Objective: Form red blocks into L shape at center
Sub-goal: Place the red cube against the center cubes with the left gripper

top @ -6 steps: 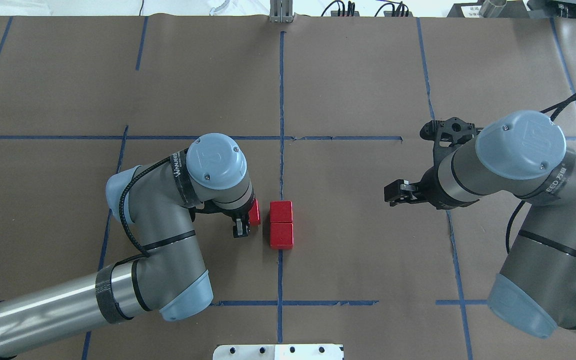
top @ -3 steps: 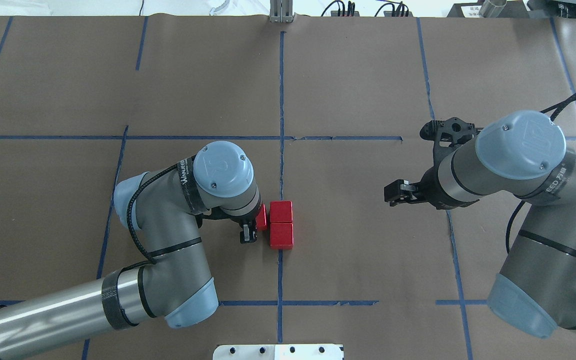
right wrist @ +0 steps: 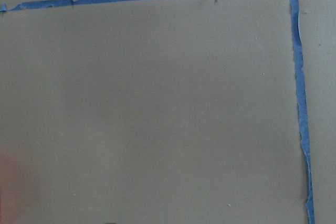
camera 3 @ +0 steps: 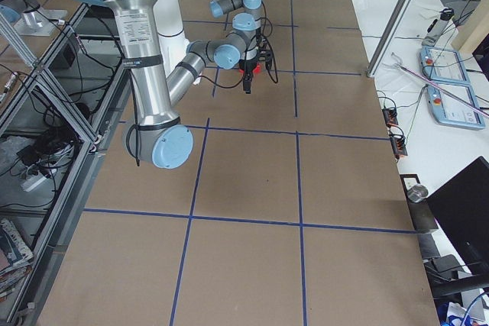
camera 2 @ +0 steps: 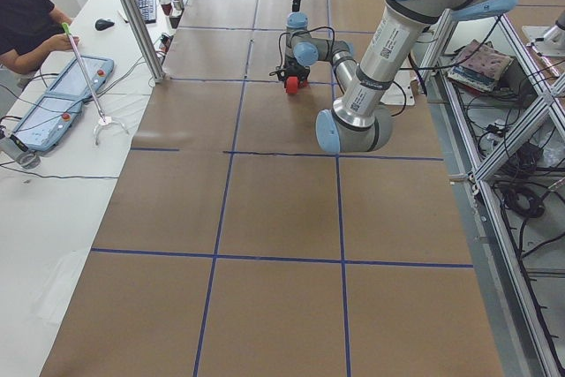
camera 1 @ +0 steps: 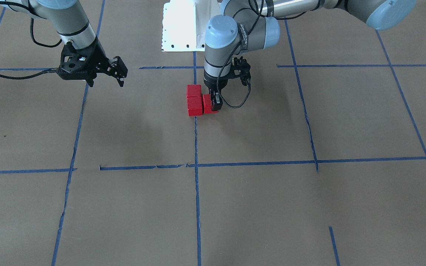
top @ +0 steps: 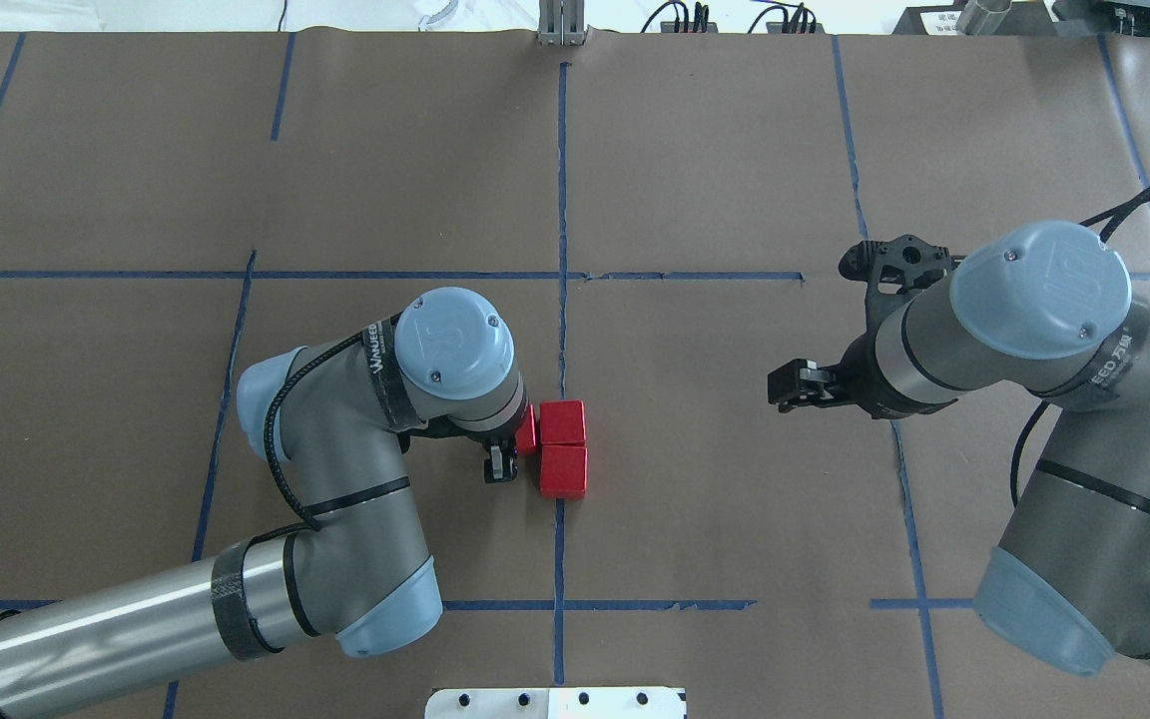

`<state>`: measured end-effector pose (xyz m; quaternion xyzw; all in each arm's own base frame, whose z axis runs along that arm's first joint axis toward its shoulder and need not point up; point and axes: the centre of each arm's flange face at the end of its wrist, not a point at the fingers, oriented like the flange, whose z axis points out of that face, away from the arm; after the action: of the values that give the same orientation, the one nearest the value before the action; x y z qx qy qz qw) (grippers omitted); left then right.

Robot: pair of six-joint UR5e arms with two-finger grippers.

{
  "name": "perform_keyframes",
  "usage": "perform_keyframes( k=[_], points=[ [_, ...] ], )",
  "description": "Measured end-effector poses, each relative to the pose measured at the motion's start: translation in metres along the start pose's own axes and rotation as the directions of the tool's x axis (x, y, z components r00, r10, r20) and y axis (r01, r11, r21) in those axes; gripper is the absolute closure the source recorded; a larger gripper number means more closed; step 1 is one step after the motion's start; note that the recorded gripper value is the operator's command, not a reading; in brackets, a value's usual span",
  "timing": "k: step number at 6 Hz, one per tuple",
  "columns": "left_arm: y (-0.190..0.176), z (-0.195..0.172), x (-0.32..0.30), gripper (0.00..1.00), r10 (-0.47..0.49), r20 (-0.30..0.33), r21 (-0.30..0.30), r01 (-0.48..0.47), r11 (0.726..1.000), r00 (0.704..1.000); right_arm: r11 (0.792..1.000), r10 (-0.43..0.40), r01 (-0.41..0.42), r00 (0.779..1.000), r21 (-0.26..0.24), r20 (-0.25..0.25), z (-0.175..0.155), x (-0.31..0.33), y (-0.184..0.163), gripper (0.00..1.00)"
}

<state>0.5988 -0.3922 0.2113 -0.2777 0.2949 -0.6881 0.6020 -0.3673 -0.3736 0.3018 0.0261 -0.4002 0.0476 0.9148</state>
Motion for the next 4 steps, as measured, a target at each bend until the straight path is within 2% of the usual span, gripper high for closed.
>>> perform_keyframes(
  k=[3, 4],
  points=[
    [0.0017, 0.0002, -0.0001, 0.96, 0.002, -0.003, -0.002, -0.002, 1.000, 1.000, 1.000, 0.000, 0.000, 1.000, 0.000, 0.000, 0.0001, 0.0000, 0.0000, 0.00],
    [0.0023, 0.0003, 0.0006, 0.83, 0.002, -0.003, -0.001, -0.002, 1.000, 1.000, 1.000, 0.000, 0.000, 1.000, 0.000, 0.000, -0.0001, 0.0000, 0.0000, 0.00]
  ],
)
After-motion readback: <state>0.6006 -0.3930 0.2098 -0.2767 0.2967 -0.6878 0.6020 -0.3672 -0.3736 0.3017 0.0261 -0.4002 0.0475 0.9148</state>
